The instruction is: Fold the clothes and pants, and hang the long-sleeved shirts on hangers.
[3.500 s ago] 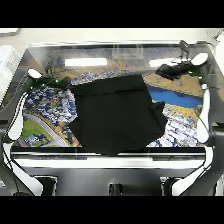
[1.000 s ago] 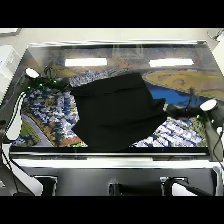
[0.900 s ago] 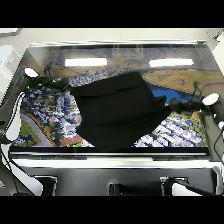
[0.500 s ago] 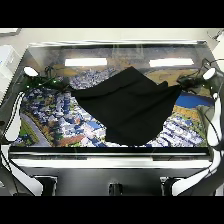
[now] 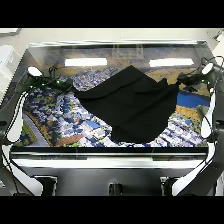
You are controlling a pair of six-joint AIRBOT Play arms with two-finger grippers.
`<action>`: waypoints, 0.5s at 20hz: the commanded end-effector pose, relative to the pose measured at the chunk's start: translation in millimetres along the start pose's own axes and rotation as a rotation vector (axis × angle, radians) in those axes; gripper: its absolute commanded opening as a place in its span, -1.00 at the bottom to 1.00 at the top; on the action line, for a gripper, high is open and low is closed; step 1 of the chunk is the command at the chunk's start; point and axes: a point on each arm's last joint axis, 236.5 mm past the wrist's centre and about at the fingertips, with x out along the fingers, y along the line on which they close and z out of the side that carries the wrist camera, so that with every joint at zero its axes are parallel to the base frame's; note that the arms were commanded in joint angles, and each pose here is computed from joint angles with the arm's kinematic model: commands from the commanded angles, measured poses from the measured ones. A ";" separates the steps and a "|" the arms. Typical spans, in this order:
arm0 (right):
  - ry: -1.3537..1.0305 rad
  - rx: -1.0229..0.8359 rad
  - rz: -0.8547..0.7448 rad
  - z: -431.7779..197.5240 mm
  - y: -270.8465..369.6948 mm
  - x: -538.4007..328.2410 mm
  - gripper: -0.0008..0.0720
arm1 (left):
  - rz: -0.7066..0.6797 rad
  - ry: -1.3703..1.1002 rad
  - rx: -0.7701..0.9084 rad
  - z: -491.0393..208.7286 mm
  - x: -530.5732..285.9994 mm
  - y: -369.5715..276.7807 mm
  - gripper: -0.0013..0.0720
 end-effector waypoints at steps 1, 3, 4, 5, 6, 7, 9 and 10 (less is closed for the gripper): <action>0.279 -0.150 -0.022 -64.6 -6.4 -28.6 0.55 | 0.000 -0.001 0.001 0.1 -0.2 -0.6 -0.92; 0.406 -0.158 0.103 -96.7 14.5 -47.2 0.56 | 0.000 -0.002 0.000 0.4 -0.6 0.0 -0.92; 0.449 -0.141 0.213 -110.0 30.4 -60.3 0.56 | 0.000 -0.002 0.000 0.5 -0.7 0.2 -0.92; 0.479 -0.126 0.273 -121.3 35.1 -71.7 0.56 | 0.000 -0.003 -0.001 0.7 -1.0 0.6 -0.92; 0.507 -0.112 0.288 -135.5 30.0 -81.6 0.56 | 0.001 -0.003 -0.002 1.0 -1.4 1.1 -0.92; 0.526 -0.093 0.286 -151.2 23.2 -89.9 0.56 | 0.000 -0.003 -0.002 0.8 -1.4 1.1 -0.92; 0.498 -0.037 0.300 -184.4 19.6 -101.6 0.56 | 0.000 -0.002 -0.002 0.6 -1.3 0.8 -0.92; 0.479 0.010 0.289 -205.3 17.4 -103.6 0.55 | 0.000 -0.002 -0.001 0.5 -0.9 0.4 -0.92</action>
